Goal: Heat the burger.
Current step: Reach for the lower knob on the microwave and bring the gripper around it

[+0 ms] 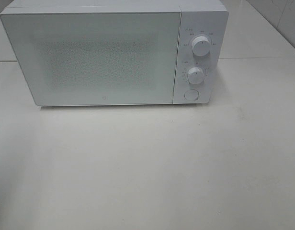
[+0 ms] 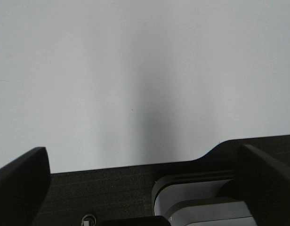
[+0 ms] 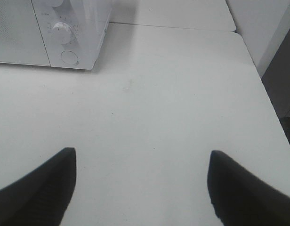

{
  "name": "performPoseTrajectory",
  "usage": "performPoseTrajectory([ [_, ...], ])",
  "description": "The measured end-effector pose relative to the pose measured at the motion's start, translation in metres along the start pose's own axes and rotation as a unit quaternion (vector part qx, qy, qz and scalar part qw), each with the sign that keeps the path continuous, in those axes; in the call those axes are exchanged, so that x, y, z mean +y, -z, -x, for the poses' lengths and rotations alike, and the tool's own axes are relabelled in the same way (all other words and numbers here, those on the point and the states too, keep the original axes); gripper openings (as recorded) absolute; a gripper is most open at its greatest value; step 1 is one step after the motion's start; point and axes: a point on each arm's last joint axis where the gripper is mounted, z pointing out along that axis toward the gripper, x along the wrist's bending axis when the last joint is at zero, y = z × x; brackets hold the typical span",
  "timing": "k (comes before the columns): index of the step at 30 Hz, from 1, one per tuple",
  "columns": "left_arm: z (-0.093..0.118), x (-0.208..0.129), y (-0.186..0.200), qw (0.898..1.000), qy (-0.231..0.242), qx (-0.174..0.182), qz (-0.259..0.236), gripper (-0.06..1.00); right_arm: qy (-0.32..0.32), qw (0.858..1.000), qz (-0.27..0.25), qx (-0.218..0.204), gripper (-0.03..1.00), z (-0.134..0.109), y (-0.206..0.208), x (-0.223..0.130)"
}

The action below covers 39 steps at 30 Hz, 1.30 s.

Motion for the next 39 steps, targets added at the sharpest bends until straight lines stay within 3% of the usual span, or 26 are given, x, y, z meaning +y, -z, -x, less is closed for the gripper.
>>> performPoseTrajectory([
  [9, 0.001, -0.044, -0.002, 0.996, -0.004, 0.007, 0.090, 0.98, 0.000, 1.000, 0.000, 0.000, 0.75, 0.000, 0.000, 0.000],
  [10, 0.001, -0.050, 0.004, 0.992, -0.006, 0.010, 0.125, 0.98, 0.000, 1.000, 0.000, 0.000, 0.75, 0.000, 0.000, 0.000],
  [14, 0.001, -0.060, 0.013, 0.986, -0.009, 0.014, 0.165, 0.98, 0.000, 1.000, 0.000, 0.000, 0.75, 0.000, 0.000, 0.000],
  [18, 0.003, -0.076, 0.025, 0.973, -0.012, 0.017, 0.230, 0.98, 0.000, 1.000, 0.000, 0.000, 0.75, 0.000, 0.000, 0.000],
  [25, 0.004, -0.095, 0.036, 0.955, -0.014, 0.018, 0.296, 0.98, 0.000, 1.000, 0.000, 0.000, 0.75, 0.000, 0.000, 0.000],
  [28, 0.004, -0.099, 0.038, 0.950, -0.015, 0.018, 0.310, 0.98, 0.000, 1.000, 0.000, 0.000, 0.75, 0.000, 0.000, 0.000],
  [39, 0.004, -0.100, 0.038, 0.950, -0.015, 0.018, 0.312, 0.98, 0.000, 1.000, 0.000, 0.000, 0.75, 0.000, 0.000, 0.000],
])
